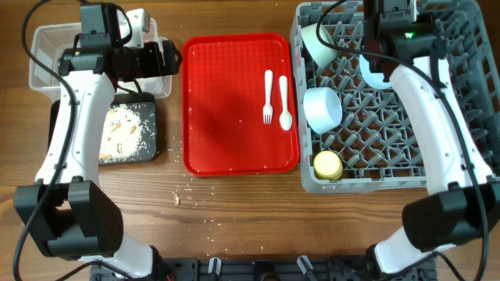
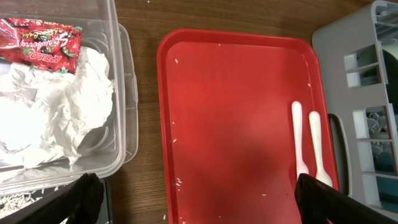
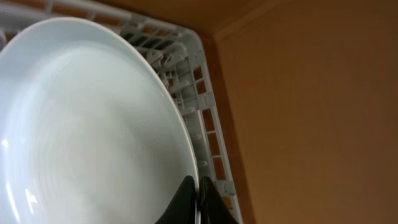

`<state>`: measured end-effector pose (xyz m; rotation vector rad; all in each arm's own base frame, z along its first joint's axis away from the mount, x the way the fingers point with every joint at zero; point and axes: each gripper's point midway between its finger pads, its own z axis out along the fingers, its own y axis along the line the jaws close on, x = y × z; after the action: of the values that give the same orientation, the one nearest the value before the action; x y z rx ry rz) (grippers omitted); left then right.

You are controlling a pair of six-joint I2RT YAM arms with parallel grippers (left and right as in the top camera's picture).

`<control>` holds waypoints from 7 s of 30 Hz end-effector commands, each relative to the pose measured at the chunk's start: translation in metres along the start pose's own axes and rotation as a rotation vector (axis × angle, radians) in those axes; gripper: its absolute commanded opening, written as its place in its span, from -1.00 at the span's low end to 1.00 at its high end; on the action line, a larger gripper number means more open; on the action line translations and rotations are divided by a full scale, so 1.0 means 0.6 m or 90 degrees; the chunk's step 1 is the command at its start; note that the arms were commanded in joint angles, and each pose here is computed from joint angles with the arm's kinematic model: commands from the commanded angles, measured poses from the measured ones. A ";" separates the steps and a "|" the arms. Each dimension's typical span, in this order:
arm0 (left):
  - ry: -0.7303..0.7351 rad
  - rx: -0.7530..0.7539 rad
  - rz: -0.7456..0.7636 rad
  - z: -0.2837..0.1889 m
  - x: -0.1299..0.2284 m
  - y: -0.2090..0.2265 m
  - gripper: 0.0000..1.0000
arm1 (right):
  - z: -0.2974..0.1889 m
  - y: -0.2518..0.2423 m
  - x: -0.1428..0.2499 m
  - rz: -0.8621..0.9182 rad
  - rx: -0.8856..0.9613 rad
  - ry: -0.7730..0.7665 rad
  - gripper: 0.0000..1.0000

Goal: Sort waste into correct bins and load items into the dishwasher rack
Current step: 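Stand the light-blue plate upright in the rack and release it, then reach the right gripper down to the white fork on the red tray, then grasp the fork, carry it into the rack and release it, then move the right gripper back over the white spoon on the red tray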

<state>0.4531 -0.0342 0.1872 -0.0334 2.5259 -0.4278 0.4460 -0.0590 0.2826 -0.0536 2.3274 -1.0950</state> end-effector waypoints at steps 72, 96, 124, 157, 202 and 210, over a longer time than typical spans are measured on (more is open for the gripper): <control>-0.015 -0.001 0.010 -0.011 -0.011 -0.006 1.00 | -0.114 0.662 0.172 0.002 -0.639 0.290 -0.57; -0.015 -0.001 0.010 -0.011 -0.011 -0.006 1.00 | -0.285 0.368 0.034 0.009 -0.665 0.031 -0.63; -0.015 -0.001 0.010 -0.011 -0.011 -0.006 1.00 | -0.102 0.221 0.311 0.173 -0.391 0.439 0.18; -0.015 -0.001 0.010 -0.011 -0.011 -0.006 1.00 | -0.105 0.612 0.155 -0.094 -0.538 0.168 0.15; -0.015 -0.001 0.010 -0.011 -0.011 -0.006 1.00 | -0.209 0.534 0.095 -0.131 -0.638 0.155 -0.89; -0.015 -0.001 0.010 -0.011 -0.011 -0.006 1.00 | -0.209 0.507 0.123 -0.134 -0.625 0.199 -0.20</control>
<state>0.4531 -0.0342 0.1872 -0.0334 2.5259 -0.4278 0.3837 0.2152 0.0926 -0.5498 2.9478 0.0624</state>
